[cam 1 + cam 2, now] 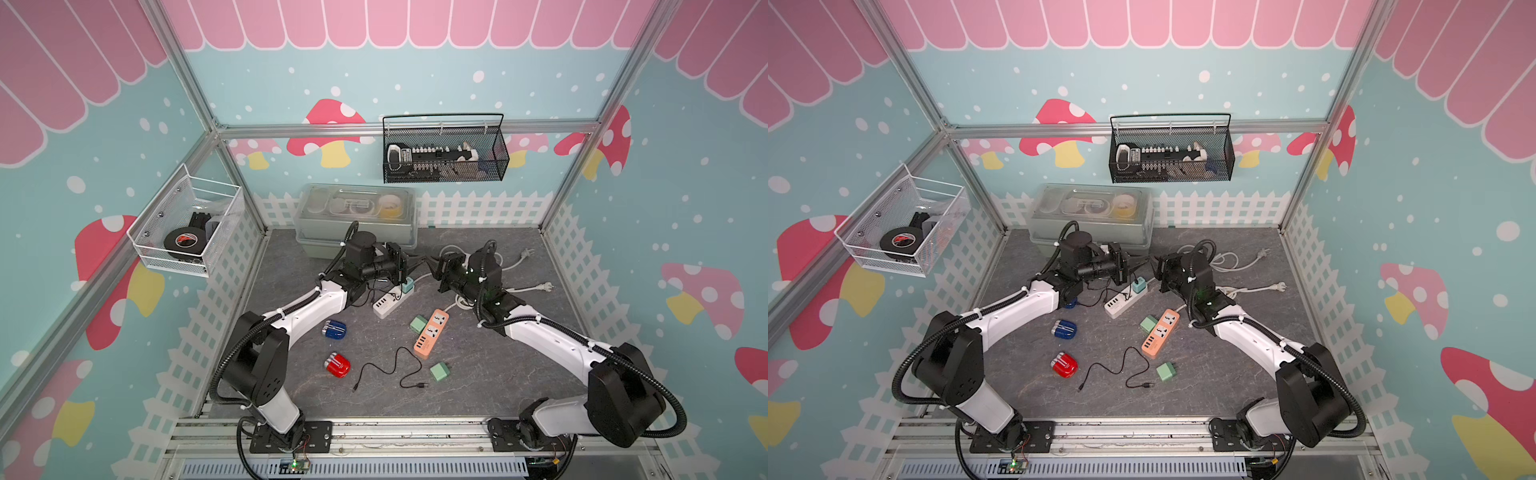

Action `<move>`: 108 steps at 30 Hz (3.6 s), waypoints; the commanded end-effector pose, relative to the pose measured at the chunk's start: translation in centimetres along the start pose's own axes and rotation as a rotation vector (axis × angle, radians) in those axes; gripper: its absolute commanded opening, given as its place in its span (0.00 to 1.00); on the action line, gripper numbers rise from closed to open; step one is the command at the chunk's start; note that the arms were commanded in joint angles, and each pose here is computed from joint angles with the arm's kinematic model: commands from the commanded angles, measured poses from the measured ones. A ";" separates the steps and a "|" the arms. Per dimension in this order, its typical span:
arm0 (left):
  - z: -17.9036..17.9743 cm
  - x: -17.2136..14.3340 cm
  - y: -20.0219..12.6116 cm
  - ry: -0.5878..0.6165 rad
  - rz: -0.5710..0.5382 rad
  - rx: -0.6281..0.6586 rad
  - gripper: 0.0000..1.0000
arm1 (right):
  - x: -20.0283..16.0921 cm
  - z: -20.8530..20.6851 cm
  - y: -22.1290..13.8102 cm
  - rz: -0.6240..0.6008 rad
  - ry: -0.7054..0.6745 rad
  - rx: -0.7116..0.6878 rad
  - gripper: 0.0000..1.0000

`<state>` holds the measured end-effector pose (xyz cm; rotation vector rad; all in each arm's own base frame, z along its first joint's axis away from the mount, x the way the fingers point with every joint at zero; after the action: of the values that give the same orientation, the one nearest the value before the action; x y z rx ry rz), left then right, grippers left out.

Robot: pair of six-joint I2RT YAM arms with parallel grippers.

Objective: Charge the electric shaver
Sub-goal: Pick up the charging cable from the center of the board, then pick up the plug from the center of the board.

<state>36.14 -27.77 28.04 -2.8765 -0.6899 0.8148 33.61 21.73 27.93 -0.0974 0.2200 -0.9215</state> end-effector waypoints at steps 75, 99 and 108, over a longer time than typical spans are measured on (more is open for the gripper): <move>2.3 0.0 -15.1 0.019 -0.104 0.037 0.00 | -1.9 -19.0 1.7 0.399 -0.490 -1.174 0.54; 2.1 0.2 -14.9 0.020 -0.106 0.036 0.00 | -0.9 -20.4 1.9 0.359 -0.457 -1.256 0.60; 2.3 0.3 -14.9 0.018 -0.109 0.038 0.00 | -0.6 -20.4 1.7 0.292 -0.408 -1.270 0.58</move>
<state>29.11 -14.50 28.45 -2.7628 -0.8123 0.8028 30.04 24.14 8.38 -1.3315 0.3577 -0.2996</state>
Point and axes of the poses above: each gripper's point midway between its finger pads, its own y axis out along the fingers, its own z axis along the line the jaws close on, x = y × z, the point moved 6 cm from there along -y, back along the fingers, and after that the axes turned 10 degrees about -y, right-handed, at the moved point
